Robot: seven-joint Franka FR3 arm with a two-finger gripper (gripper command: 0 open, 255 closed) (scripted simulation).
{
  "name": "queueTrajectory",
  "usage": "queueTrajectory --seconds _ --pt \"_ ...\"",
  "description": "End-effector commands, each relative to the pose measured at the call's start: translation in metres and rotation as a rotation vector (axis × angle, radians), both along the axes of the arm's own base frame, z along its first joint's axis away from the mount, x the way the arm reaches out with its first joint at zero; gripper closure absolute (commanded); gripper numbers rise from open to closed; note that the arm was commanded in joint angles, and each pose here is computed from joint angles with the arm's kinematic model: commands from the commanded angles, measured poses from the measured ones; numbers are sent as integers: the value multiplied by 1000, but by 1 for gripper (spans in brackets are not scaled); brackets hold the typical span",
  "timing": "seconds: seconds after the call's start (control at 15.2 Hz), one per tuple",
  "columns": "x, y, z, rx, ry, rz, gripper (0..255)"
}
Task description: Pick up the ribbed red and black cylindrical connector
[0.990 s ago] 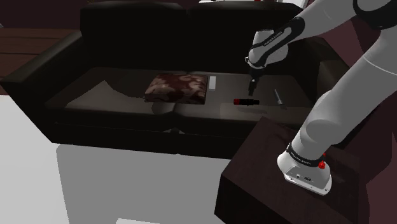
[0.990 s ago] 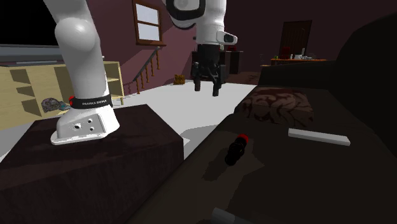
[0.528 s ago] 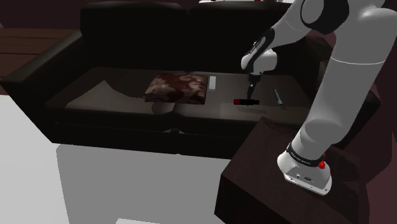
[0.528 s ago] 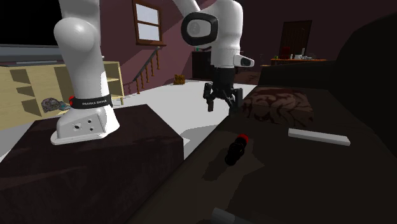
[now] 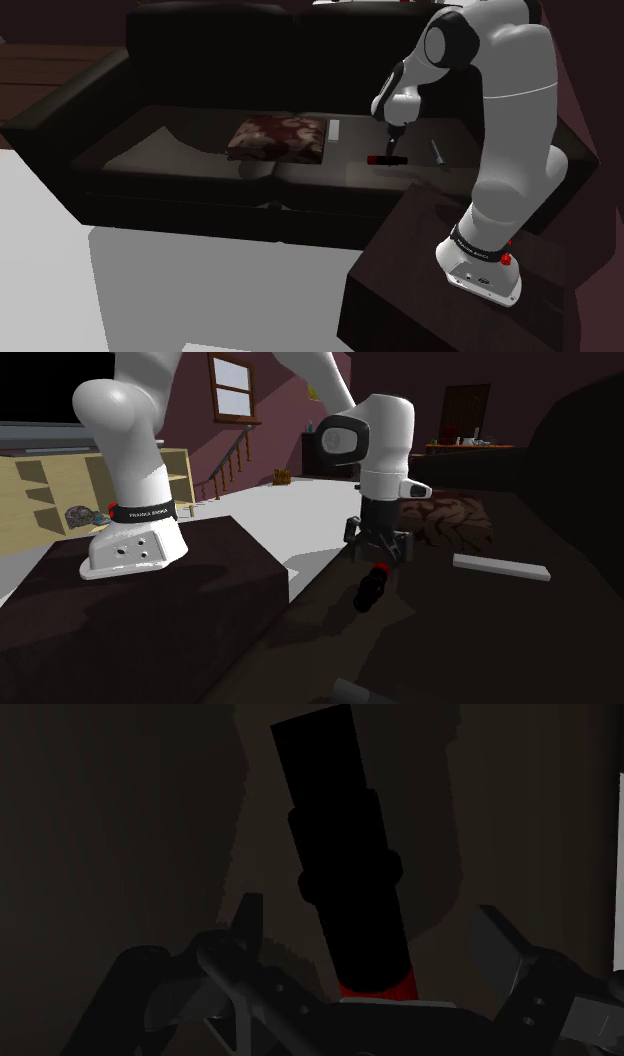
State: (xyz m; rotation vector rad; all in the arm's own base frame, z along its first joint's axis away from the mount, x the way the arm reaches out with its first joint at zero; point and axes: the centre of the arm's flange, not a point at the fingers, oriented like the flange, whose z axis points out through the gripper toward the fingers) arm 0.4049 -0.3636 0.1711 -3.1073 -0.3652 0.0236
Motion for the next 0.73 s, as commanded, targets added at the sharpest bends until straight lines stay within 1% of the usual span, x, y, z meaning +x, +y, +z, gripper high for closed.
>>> queueTrajectory --seconds 0.0,0.33,0.46,0.53,0.66 --pt "3 -3 -15 1 -2 2 0" --pt "3 -3 -41 1 -2 2 0" --pt "3 -3 -44 1 -2 2 0" --pt "3 -3 -44 1 -2 2 255" --pt "3 -3 -45 1 -2 2 255"
